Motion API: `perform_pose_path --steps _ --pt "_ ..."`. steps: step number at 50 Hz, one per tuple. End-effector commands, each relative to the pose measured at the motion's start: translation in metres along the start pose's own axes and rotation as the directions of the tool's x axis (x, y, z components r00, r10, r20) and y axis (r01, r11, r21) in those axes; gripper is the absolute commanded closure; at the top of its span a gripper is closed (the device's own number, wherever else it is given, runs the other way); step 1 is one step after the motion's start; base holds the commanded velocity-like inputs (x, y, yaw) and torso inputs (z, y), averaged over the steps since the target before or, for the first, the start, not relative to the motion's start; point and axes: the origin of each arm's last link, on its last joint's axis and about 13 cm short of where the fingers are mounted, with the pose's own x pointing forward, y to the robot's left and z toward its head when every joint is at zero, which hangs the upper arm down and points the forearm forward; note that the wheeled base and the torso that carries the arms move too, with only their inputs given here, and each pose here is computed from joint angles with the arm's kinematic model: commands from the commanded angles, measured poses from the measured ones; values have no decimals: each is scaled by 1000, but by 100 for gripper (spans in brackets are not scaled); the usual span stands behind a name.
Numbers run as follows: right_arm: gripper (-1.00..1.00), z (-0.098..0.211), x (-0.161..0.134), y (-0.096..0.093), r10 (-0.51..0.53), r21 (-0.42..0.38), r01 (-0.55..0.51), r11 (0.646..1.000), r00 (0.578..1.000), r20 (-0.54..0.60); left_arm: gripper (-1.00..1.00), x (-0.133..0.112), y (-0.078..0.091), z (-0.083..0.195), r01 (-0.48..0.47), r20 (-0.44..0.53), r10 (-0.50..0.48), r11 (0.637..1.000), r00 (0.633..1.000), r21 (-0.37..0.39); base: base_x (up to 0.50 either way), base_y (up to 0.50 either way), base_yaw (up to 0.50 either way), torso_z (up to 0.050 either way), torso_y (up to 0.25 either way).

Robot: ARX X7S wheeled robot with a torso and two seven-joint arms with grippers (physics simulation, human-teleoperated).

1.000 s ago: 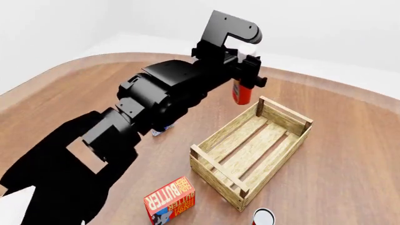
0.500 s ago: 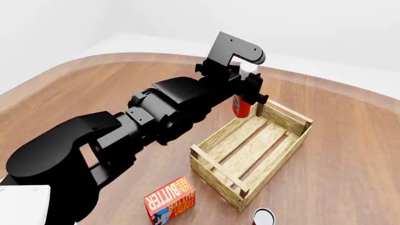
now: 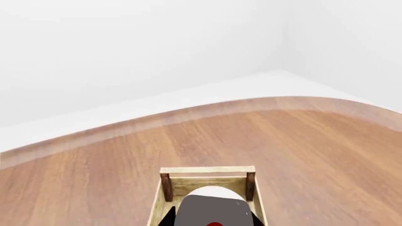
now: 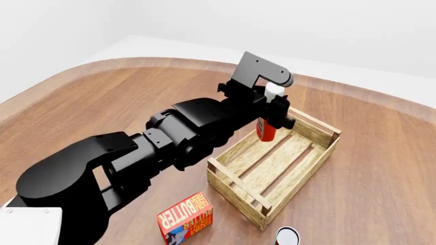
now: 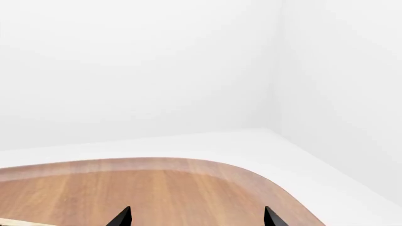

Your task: Pick up the ketchup, and put it in the wooden tray.

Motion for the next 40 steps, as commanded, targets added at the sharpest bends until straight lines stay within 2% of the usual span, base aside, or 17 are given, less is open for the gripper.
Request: perform_pose_path --steps 1,17,40 --pt "-100 0 0 0 -12 -4 12 1000 1000 -5 100 0 -2 -1 -2 11 2 1000 1000 -16 0 0 0 0 0" --pt "-100 0 0 0 -29 -1 29 1000 1000 -7 100 0 -10 -1 20 15 -20 1000 1000 -6 0 0 0 0 -99" --pt "-100 0 0 0 -47 3 47 999 999 -4 100 1 -13 12 23 72 -22 1000 997 -7 -1 0 0 0 -166"
